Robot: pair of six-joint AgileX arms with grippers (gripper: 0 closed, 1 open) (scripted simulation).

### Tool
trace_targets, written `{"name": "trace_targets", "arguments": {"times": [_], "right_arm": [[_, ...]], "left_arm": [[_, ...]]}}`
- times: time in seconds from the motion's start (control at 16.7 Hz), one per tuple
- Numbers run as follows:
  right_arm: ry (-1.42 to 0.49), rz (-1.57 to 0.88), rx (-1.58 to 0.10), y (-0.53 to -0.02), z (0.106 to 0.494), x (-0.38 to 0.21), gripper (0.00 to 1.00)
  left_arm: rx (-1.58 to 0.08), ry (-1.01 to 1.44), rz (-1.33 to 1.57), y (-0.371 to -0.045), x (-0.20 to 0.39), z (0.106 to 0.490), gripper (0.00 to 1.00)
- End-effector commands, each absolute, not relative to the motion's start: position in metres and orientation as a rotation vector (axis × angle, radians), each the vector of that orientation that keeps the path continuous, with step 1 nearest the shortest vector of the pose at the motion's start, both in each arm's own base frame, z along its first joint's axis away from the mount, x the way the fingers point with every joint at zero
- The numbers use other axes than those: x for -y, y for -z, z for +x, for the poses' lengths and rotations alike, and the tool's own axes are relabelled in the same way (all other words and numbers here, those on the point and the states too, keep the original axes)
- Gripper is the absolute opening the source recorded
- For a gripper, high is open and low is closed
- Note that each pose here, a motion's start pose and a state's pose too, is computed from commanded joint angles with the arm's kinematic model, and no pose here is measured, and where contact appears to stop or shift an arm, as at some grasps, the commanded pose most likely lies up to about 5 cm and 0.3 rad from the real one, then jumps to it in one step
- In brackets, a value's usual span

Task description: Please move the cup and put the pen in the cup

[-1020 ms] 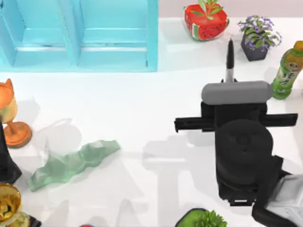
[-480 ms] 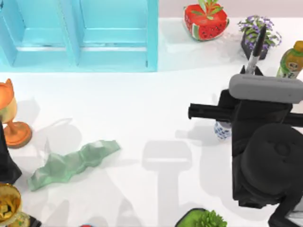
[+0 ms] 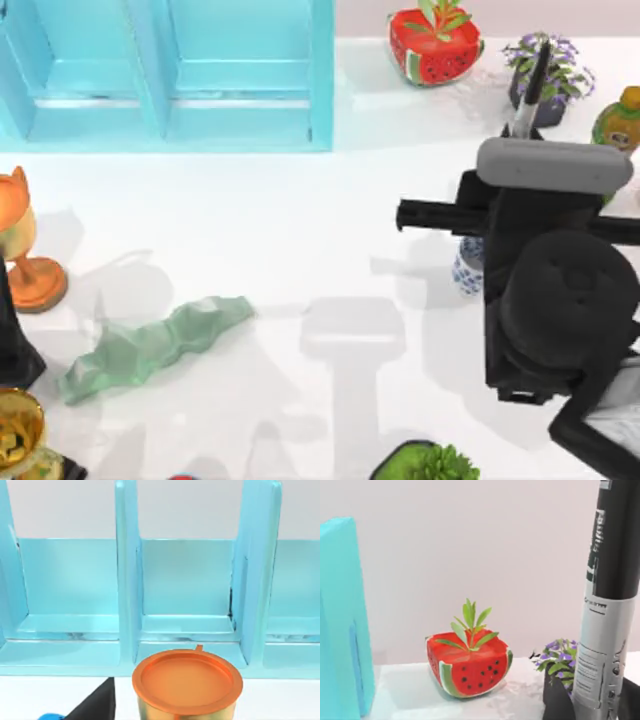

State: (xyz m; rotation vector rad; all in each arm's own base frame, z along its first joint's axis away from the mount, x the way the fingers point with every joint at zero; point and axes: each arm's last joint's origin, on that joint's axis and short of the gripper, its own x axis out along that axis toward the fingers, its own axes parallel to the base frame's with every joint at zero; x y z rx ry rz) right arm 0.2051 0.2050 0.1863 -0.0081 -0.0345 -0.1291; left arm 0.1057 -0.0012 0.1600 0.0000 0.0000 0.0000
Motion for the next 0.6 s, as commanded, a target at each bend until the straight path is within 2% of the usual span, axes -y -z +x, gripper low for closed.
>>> {"name": "trace_targets", "arguments": {"times": [0.36,0.6], "right_arm": [[0.129,-0.006,0.036,-0.1823,0.215,-0.2029,0.0],[0.129,-0.006,0.036,-0.1823,0.215,-0.2029,0.3]], "left_arm": [[0.0,0.0,0.0,-0.16,0.0012,0.1057,1.0],[0.0,0.0,0.0,-0.16,0.0012,0.1057,1.0]]}}
